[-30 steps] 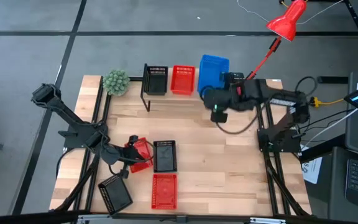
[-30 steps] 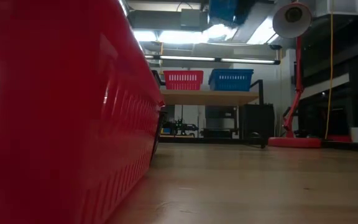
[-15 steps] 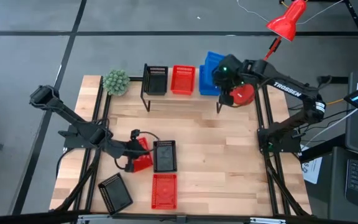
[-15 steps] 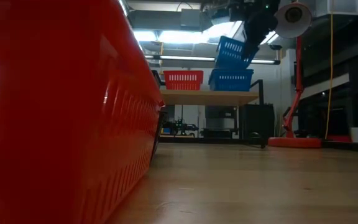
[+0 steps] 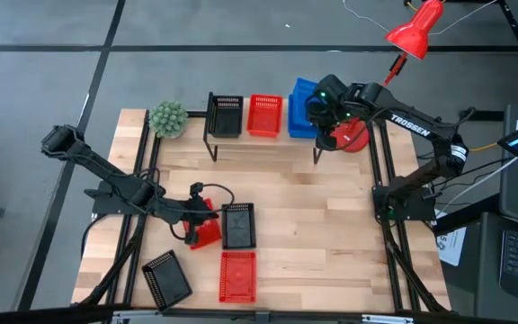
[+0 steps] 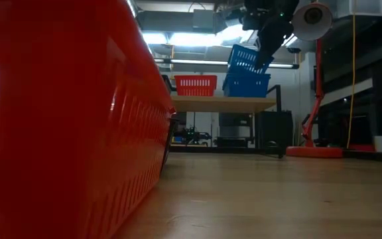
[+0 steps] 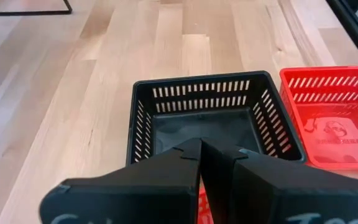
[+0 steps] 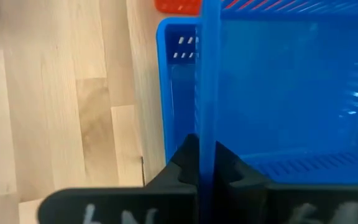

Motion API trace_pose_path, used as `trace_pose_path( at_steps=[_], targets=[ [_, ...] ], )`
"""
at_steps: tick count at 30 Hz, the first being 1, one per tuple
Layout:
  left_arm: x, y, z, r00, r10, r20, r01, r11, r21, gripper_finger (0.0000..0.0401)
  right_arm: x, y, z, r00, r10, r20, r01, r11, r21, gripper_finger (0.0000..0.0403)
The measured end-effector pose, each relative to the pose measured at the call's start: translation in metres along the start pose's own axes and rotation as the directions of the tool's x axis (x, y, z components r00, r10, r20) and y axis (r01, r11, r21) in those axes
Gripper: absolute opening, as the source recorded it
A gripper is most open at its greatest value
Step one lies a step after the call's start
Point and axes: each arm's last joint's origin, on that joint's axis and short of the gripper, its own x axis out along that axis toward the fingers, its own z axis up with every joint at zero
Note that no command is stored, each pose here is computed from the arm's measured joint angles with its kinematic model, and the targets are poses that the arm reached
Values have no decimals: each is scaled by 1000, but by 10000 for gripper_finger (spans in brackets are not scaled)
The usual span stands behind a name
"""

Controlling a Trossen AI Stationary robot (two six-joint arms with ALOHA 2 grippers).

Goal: Stack baskets on shelf by color
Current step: Stack the blue bin on the stacked blue bins on the shelf

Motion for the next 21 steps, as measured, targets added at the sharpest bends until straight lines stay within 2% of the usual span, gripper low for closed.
trace_pose_path(
  at_steps=[10, 21],
  targets=[
    [0, 0, 0, 1000, 0, 0, 0, 1000, 0, 0, 4, 0, 0, 1000, 11, -21, -10, 1000, 21, 9],
    [0, 0, 0, 1000, -1, -1, 1, 1000, 0, 0, 4, 0, 0, 1000, 12, -24, -10, 998, 66, 95]
  ],
)
